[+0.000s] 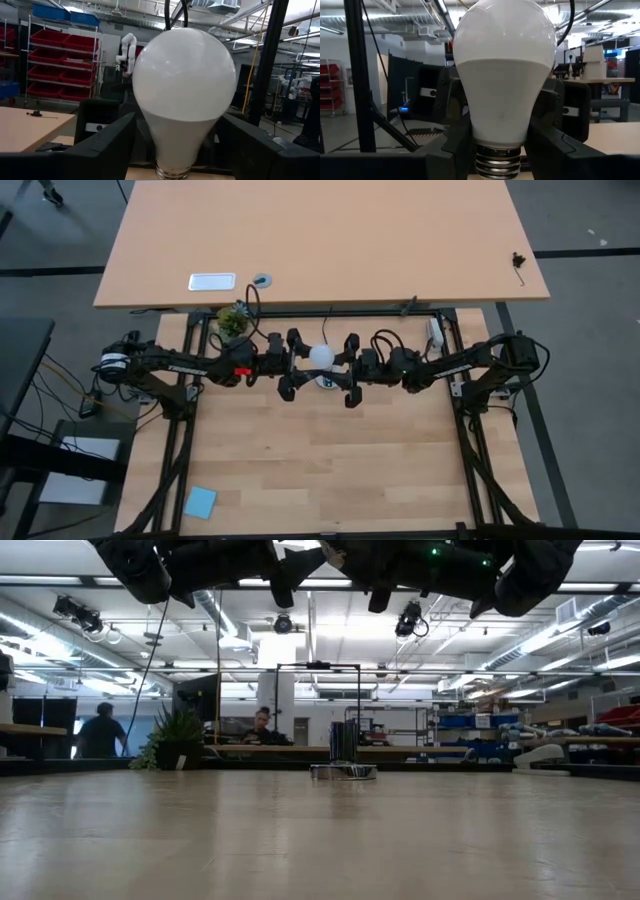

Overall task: Screw lightbulb
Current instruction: Insert the lightbulb into the lamp

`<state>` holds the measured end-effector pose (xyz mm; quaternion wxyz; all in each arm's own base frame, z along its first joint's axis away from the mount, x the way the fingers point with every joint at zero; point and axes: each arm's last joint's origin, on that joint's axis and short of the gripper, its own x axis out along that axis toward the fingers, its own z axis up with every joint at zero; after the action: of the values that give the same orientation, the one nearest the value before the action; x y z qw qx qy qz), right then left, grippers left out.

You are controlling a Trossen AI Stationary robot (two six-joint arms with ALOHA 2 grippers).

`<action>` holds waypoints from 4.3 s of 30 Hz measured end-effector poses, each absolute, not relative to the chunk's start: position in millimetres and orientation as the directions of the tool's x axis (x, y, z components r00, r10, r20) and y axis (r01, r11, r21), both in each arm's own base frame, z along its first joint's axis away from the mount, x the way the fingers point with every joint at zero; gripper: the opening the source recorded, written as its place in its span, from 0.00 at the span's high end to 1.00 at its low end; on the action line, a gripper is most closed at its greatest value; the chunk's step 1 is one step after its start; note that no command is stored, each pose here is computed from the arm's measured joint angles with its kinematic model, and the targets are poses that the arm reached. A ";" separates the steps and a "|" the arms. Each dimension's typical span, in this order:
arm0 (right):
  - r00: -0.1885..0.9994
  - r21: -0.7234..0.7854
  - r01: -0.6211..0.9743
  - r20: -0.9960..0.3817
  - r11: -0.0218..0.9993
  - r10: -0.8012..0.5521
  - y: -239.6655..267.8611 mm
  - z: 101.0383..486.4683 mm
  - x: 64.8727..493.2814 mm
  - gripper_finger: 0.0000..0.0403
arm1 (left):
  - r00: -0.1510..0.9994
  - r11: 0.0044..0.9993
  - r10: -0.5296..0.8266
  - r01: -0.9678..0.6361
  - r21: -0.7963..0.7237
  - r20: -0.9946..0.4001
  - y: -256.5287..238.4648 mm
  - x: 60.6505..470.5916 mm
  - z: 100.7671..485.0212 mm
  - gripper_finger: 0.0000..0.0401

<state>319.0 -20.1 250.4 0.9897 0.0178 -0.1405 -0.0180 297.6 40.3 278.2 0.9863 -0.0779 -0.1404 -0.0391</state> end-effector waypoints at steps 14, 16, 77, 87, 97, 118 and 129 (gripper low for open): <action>0.961 0.048 0.045 0.272 0.998 -0.056 -20.5 250.1 319.3 0.60 | 0.958 0.988 -0.054 0.091 -0.121 0.282 40.6 297.6 278.1 0.45; 0.959 0.060 0.070 0.269 0.996 -0.084 -21.0 250.0 319.4 0.59 | 0.958 0.988 -0.053 0.091 -0.121 0.282 40.7 297.6 278.1 0.47; 0.877 0.249 0.434 -0.336 0.866 -0.343 -47.5 299.2 283.1 0.34 | 0.978 0.978 0.207 -0.207 -0.006 0.038 68.2 340.8 167.5 0.48; 0.777 0.277 0.500 -0.561 0.821 -0.284 -60.2 323.2 292.0 0.31 | 0.965 0.964 0.261 -0.262 0.047 0.030 69.9 340.7 166.6 0.48; 0.555 0.171 0.561 -0.803 0.810 -0.215 -76.8 329.7 332.7 0.15 | 0.960 0.957 0.280 -0.280 0.070 0.014 70.4 340.5 164.9 0.48; 0.476 0.143 0.535 -0.865 0.833 -0.158 -81.5 316.0 351.5 0.26 | 0.959 0.957 0.280 -0.283 0.069 0.041 70.4 340.2 167.5 0.48; 0.486 0.143 0.529 -0.859 0.836 -0.161 -81.8 316.4 352.3 0.27 | 0.960 0.960 0.276 -0.277 0.040 0.040 70.2 340.2 167.5 0.47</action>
<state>352.3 -81.8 316.4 0.8386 0.1989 0.4635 -0.2057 340.2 70.2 167.5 0.9898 0.0225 -0.0170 0.1398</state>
